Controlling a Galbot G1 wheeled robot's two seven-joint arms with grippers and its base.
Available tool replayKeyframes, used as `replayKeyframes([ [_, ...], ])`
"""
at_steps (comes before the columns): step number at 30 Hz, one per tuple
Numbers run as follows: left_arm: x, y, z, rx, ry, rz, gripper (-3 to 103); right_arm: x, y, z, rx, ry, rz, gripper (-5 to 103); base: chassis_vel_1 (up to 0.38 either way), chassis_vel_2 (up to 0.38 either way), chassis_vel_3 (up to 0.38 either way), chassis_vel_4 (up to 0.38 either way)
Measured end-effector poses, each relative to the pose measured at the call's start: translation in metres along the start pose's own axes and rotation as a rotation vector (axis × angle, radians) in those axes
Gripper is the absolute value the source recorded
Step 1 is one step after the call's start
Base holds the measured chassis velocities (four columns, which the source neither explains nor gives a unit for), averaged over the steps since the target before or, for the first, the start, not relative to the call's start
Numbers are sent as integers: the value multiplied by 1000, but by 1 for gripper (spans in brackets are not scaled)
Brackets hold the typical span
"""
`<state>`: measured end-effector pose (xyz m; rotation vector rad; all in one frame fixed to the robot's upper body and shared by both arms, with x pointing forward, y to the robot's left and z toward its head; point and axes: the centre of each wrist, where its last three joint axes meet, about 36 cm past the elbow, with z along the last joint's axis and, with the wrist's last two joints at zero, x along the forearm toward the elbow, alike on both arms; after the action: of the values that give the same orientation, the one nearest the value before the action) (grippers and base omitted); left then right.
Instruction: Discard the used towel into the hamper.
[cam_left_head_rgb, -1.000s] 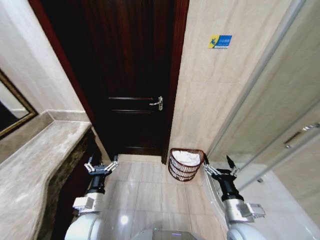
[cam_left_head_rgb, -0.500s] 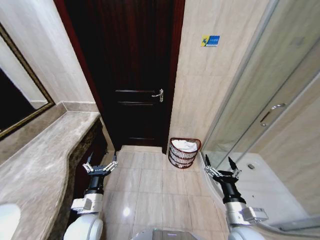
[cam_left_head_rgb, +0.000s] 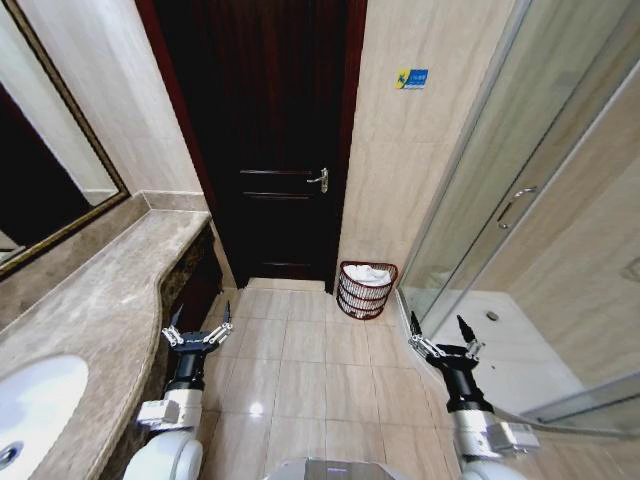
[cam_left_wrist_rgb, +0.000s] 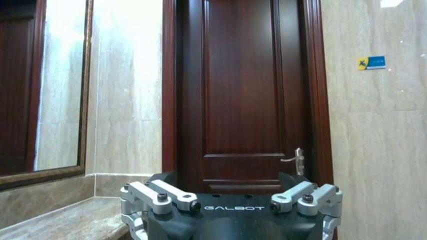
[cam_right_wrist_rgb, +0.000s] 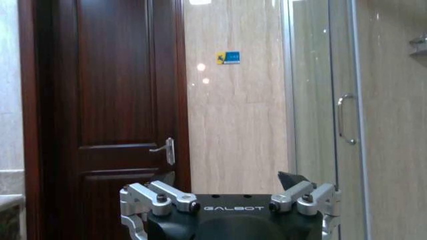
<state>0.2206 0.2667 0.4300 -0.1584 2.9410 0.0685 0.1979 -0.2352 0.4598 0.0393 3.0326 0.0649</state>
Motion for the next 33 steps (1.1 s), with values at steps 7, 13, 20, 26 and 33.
replayKeyframes([
  [7,1,-1,0,2,-5,11,100,5,-2,2,1,-6,1,100,168,-184,-177,176],
  [13,1,-5,-1,10,-10,17,100,7,-1,0,-5,-18,6,100,134,-144,-141,146],
  [20,0,-13,-8,35,-15,9,100,6,-5,2,0,-19,17,100,46,-33,-35,41],
  [26,-1,-16,-8,31,0,7,100,5,-9,8,30,18,23,100,0,0,0,0],
  [33,-1,-16,-7,32,3,9,100,5,-9,9,34,20,22,100,0,0,0,0],
])
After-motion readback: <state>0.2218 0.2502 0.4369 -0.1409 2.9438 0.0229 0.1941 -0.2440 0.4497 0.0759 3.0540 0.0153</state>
